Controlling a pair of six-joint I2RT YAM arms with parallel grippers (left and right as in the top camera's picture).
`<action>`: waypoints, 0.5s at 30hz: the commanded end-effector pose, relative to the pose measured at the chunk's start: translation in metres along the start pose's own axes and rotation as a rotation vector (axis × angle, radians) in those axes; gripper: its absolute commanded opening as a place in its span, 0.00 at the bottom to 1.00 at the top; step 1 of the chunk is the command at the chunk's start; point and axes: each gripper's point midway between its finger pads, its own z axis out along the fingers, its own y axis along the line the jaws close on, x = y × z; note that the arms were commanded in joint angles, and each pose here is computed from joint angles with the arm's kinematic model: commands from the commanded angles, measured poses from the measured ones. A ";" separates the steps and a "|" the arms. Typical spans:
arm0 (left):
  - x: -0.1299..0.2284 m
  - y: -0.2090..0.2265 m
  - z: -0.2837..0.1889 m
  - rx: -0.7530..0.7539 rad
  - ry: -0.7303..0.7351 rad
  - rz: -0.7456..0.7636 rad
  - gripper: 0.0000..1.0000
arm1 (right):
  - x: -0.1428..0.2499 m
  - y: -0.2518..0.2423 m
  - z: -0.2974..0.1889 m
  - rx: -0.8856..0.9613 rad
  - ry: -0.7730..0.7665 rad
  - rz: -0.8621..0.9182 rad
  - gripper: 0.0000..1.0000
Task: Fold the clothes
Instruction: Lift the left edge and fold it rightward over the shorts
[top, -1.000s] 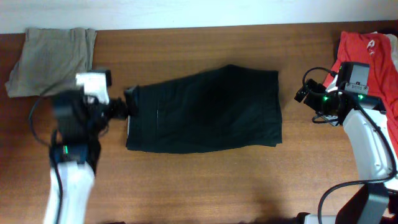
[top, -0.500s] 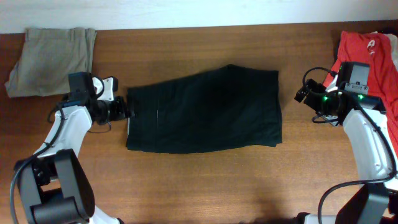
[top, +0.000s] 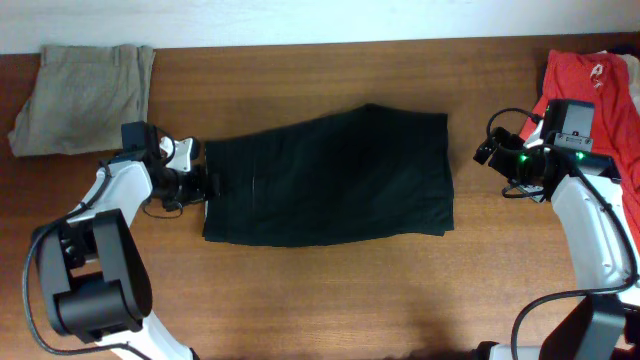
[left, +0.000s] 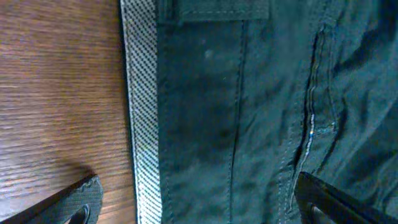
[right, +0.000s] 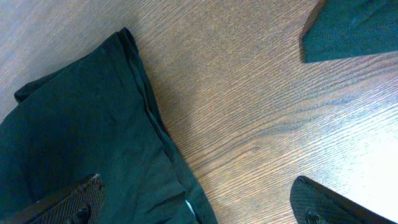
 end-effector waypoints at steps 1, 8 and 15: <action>0.034 0.005 0.025 0.032 0.125 -0.048 0.89 | -0.003 0.001 -0.001 0.001 -0.009 -0.002 0.99; 0.042 -0.008 0.025 0.088 0.162 -0.063 0.82 | -0.003 0.002 -0.001 0.000 -0.008 -0.003 0.99; 0.041 -0.021 0.033 0.084 0.164 -0.008 0.46 | -0.003 0.001 -0.001 0.001 -0.009 -0.003 0.99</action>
